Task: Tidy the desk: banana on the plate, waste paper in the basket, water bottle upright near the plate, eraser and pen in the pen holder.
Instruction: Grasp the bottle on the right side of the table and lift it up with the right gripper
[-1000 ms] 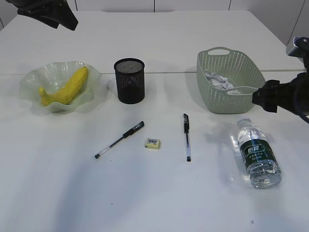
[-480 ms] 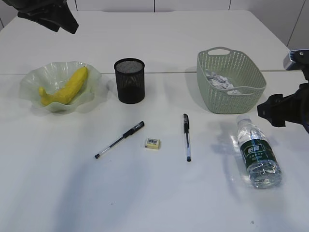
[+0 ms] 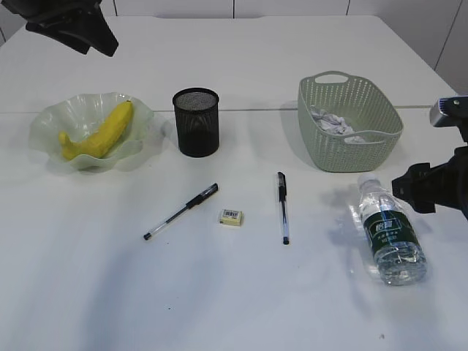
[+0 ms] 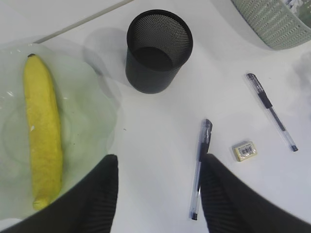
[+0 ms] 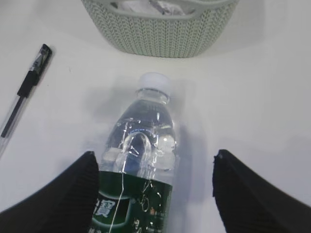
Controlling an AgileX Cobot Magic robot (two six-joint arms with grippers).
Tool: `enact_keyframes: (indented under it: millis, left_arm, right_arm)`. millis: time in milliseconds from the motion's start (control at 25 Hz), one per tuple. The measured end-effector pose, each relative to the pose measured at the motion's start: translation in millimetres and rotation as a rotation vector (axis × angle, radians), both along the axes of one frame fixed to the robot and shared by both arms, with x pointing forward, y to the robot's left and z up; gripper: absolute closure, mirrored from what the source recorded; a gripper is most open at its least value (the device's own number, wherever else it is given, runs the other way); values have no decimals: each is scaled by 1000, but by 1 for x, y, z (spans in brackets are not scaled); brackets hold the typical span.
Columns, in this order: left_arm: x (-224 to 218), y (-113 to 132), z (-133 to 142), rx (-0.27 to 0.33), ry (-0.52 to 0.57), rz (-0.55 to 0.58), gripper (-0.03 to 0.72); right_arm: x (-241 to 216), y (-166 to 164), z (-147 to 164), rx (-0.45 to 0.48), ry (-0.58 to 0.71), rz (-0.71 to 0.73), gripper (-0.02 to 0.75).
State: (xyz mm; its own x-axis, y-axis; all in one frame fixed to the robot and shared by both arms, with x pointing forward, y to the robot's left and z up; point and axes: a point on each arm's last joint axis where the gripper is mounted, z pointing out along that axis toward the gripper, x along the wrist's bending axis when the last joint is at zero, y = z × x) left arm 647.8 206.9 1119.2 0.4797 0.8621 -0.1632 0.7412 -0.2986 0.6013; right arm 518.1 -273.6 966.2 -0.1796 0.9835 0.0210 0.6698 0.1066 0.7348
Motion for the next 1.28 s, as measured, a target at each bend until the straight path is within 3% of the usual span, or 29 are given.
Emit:
enact_keyframes:
  millis: [440, 1280]
  left_arm:
    - [-1, 0, -1, 2, 11, -5, 308]
    - [-4, -1, -2, -1, 51, -17, 312]
  right_arm:
    - [-6, 5, -5, 53, 25, 29, 200]
    - [30, 5, -12, 12, 34, 41, 201]
